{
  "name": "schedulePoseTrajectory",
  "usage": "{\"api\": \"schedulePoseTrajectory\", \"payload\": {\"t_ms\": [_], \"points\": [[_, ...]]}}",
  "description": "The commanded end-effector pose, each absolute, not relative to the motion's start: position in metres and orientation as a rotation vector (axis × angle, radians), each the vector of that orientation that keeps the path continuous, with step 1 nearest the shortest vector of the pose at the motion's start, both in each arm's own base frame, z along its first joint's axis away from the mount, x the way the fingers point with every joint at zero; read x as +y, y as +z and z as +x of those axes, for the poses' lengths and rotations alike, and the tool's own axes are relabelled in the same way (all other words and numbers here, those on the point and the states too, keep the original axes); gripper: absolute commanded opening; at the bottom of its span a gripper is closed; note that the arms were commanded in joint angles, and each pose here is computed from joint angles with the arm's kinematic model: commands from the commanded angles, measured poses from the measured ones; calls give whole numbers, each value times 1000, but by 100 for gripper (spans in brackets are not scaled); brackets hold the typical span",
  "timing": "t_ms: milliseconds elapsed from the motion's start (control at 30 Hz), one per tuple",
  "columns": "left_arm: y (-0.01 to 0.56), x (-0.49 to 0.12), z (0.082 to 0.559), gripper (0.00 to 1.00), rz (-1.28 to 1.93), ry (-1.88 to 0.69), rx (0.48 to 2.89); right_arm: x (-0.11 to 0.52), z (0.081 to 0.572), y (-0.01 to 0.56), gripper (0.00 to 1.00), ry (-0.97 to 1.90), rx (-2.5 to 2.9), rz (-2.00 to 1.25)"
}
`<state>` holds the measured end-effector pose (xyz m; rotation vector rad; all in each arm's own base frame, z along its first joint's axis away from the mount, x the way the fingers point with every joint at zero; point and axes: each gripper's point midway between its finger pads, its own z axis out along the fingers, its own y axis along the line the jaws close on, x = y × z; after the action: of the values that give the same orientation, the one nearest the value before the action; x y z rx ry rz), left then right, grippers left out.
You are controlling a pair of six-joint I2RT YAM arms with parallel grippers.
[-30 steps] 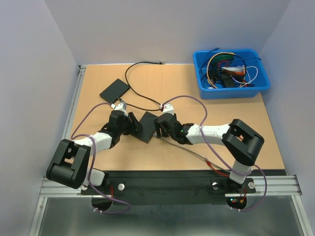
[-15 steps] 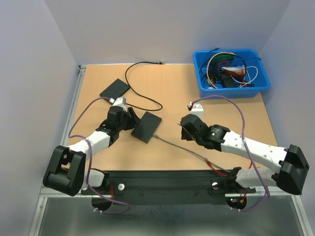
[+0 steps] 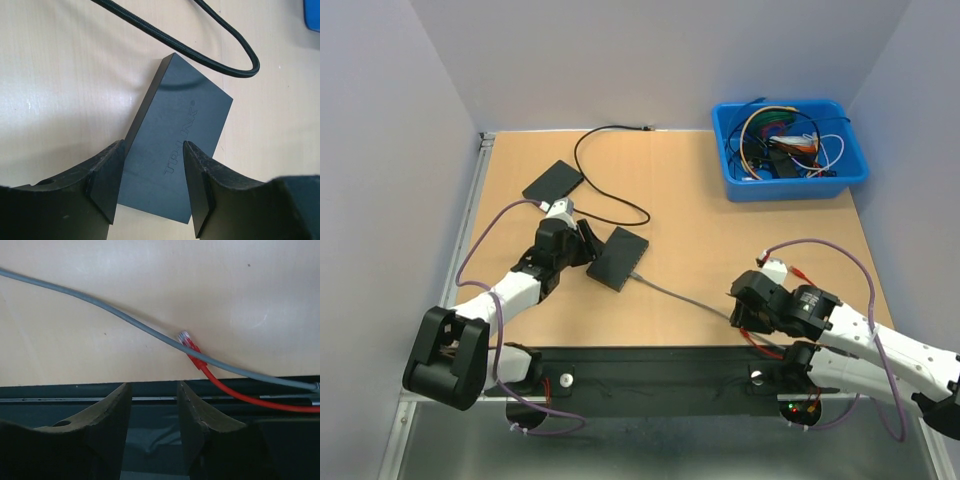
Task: Insert the plug into the switch port
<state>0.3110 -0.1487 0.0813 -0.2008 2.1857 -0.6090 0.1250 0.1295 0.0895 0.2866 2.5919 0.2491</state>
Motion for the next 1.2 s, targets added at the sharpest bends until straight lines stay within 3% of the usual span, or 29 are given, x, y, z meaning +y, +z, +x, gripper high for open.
{"api": "schedulePoseTrajectory", "payload": {"t_ms": [0, 33, 167, 300, 467, 967, 1033, 1167], "points": [[92, -150, 309, 60, -182, -626, 2141, 123, 109, 80, 47, 192, 2670, 343], [92, -151, 308, 60, -183, -630, 2144, 123, 108, 78, 48, 183, 2681, 337], [92, -152, 306, 60, -180, -637, 2142, 124, 102, 59, 71, 114, 2749, 294], [92, -152, 305, 60, -180, -642, 2140, 116, 106, 48, 81, -25, 2754, 302], [92, -154, 304, 60, -172, -646, 2138, 113, 113, 47, 85, -85, 2730, 336], [95, -156, 302, 60, -159, -649, 2130, 126, 99, -1, 87, -8, 2824, 319], [94, -157, 302, 60, -157, -649, 2133, 130, 100, -1, 84, 14, 2819, 319], [93, -157, 302, 60, -158, -648, 2135, 140, 103, -2, 65, 85, 2816, 300]]}}
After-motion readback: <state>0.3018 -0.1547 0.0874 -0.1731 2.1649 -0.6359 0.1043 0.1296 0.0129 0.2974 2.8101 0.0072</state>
